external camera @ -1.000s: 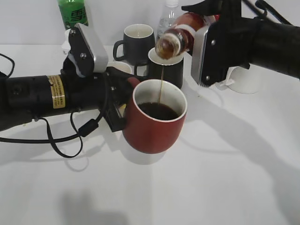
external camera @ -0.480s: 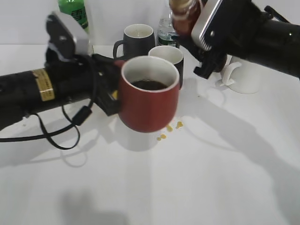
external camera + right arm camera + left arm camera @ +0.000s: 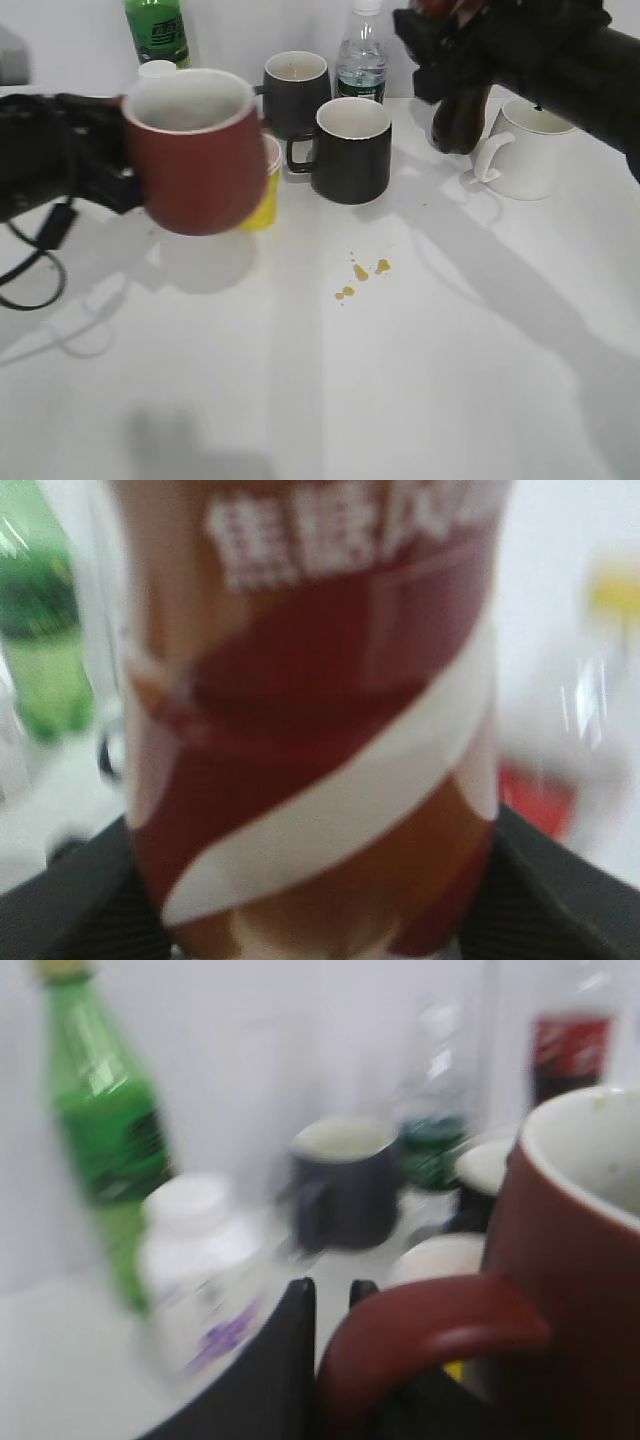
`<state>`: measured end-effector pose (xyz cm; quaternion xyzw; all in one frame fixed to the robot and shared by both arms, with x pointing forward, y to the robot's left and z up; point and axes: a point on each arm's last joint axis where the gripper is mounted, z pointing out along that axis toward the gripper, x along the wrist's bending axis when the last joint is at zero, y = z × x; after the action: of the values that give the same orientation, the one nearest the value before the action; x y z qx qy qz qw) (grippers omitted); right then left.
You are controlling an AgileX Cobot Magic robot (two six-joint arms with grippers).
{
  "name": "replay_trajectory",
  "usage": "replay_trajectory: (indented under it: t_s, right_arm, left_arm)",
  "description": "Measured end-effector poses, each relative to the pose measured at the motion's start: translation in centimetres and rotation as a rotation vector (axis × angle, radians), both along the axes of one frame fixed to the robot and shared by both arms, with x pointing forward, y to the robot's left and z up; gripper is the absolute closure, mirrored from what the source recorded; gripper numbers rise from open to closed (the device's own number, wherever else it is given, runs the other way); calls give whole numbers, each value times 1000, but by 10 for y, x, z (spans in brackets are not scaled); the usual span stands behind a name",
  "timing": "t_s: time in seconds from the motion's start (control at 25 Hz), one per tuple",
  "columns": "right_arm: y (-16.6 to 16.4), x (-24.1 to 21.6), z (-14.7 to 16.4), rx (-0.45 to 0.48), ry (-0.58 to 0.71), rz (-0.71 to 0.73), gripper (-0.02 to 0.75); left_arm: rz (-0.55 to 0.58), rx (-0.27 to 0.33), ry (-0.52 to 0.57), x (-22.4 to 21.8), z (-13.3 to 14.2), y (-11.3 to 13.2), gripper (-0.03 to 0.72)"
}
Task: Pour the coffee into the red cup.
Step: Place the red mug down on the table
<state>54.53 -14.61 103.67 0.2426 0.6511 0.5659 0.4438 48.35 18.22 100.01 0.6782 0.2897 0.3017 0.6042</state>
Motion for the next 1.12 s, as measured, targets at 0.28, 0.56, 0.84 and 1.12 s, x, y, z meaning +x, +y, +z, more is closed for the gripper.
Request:
replay_trajectory:
  t_s: [0.28, 0.56, 0.84, 1.12]
  right_arm:
    - [-12, 4, -15, 120, 209, -138, 226]
    - [-20, -5, -52, 111, 352, -200, 226]
    - [-20, 0, -79, 104, 398, -232, 226]
    - [-20, 6, -103, 92, 416, -262, 226]
  left_arm:
    - [169, 14, 42, 0, -5, 39, 616]
    - [269, 92, 86, 9, -23, 49, 616]
    - [345, 64, 83, 26, -54, 52, 616]
    - [451, 49, 52, 39, -86, 60, 616]
